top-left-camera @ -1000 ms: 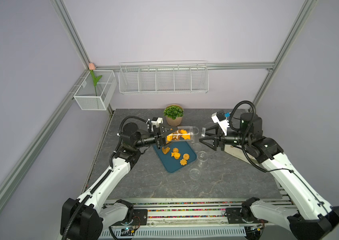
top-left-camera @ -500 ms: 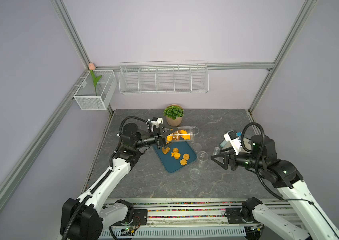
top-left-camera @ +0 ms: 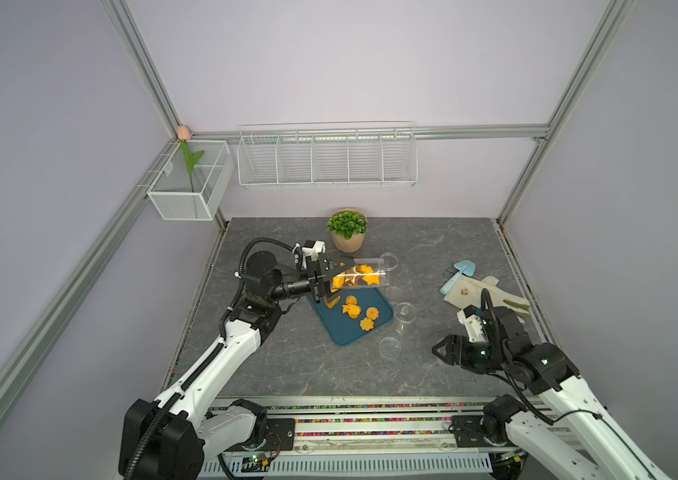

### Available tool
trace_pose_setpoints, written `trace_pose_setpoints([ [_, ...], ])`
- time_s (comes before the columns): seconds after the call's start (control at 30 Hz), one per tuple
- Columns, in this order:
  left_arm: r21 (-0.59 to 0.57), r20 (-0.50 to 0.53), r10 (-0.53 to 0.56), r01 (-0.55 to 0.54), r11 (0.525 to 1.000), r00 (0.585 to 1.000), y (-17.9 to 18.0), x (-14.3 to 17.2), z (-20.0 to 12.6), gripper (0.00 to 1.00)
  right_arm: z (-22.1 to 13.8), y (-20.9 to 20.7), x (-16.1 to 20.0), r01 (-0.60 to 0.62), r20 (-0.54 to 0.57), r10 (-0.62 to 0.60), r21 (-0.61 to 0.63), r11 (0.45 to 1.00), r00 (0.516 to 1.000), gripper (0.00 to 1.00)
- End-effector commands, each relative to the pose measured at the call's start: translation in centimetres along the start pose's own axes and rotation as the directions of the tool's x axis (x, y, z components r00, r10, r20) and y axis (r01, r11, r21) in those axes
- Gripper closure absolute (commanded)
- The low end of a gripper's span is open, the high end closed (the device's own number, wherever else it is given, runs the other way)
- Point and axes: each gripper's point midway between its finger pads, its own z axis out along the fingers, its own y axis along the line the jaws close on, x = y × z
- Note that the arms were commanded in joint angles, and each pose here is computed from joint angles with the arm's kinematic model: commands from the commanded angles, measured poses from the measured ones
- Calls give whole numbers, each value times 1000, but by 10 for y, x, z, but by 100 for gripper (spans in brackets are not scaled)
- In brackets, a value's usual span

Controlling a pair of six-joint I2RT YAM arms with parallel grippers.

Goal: Pour the cookies out of the jar
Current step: Place the lid at the center of the board.

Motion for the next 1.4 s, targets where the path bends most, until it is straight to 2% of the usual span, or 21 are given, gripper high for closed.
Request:
trace_pose_setpoints([
  [0.0,28,1,41,-41,999,999,-11,7,-5,35,8,-14,7,-106,-10,106,35,994,994,30],
  [0.23,25,0,37,-37,999,999,-9,8,-6,35,32,-24,24,-168,-100,173,64,984,980,29],
  [0.6,24,2,38,-38,999,999,-9,6,-5,35,65,-14,25,-115,-196,131,88,989,972,28],
  [1.1,15,5,31,-31,999,1000,-4,4,-6,35,91,10,48,72,-276,-31,137,988,961,28],
  [1.37,23,8,42,-42,999,999,-9,6,-8,35,113,49,61,260,-390,-191,133,956,901,26],
])
